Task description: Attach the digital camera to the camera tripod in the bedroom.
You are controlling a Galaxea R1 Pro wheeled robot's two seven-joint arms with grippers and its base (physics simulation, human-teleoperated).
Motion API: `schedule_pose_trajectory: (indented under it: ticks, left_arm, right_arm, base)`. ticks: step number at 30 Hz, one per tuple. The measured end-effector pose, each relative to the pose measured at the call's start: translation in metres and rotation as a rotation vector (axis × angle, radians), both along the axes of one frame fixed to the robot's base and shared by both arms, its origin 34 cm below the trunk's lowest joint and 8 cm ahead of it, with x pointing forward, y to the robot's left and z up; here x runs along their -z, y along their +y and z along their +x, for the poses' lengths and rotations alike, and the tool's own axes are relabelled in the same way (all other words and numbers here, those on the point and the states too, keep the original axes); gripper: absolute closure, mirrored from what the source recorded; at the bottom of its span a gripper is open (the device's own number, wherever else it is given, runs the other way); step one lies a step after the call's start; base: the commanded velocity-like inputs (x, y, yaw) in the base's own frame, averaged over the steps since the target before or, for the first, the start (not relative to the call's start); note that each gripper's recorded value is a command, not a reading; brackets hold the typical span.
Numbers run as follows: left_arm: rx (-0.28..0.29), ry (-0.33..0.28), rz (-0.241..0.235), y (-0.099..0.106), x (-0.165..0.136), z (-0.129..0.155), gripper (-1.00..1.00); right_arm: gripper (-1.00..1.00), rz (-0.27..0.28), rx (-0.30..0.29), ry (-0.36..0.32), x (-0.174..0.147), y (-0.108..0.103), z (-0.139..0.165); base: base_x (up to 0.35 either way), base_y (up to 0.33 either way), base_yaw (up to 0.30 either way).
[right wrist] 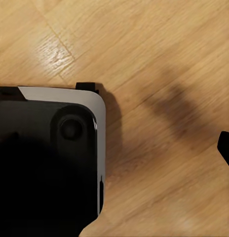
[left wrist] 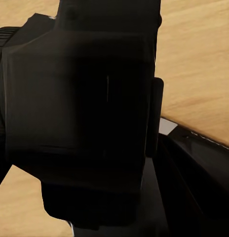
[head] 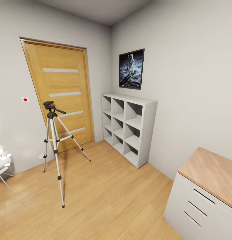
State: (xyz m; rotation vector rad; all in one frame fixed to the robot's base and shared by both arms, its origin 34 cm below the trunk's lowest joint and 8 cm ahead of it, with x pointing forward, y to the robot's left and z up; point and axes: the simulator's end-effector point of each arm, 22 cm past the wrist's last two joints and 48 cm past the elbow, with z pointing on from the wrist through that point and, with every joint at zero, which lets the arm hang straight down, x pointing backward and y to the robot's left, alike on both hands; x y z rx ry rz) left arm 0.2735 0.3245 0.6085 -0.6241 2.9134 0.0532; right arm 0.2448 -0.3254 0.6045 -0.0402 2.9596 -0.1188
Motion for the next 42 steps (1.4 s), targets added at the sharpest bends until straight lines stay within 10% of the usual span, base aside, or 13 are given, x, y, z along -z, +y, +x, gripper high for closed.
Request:
schedule_pose_trajectory:
  ticks: [42]
  left_arm:
    - [0.0,0.0,0.0,0.0,-0.022,-0.012,1.0]
  right_arm:
    - [-1.0,0.004,-0.007,-0.006,-0.022,0.003,-0.011]
  base:
    - [0.0,0.0,0.0]
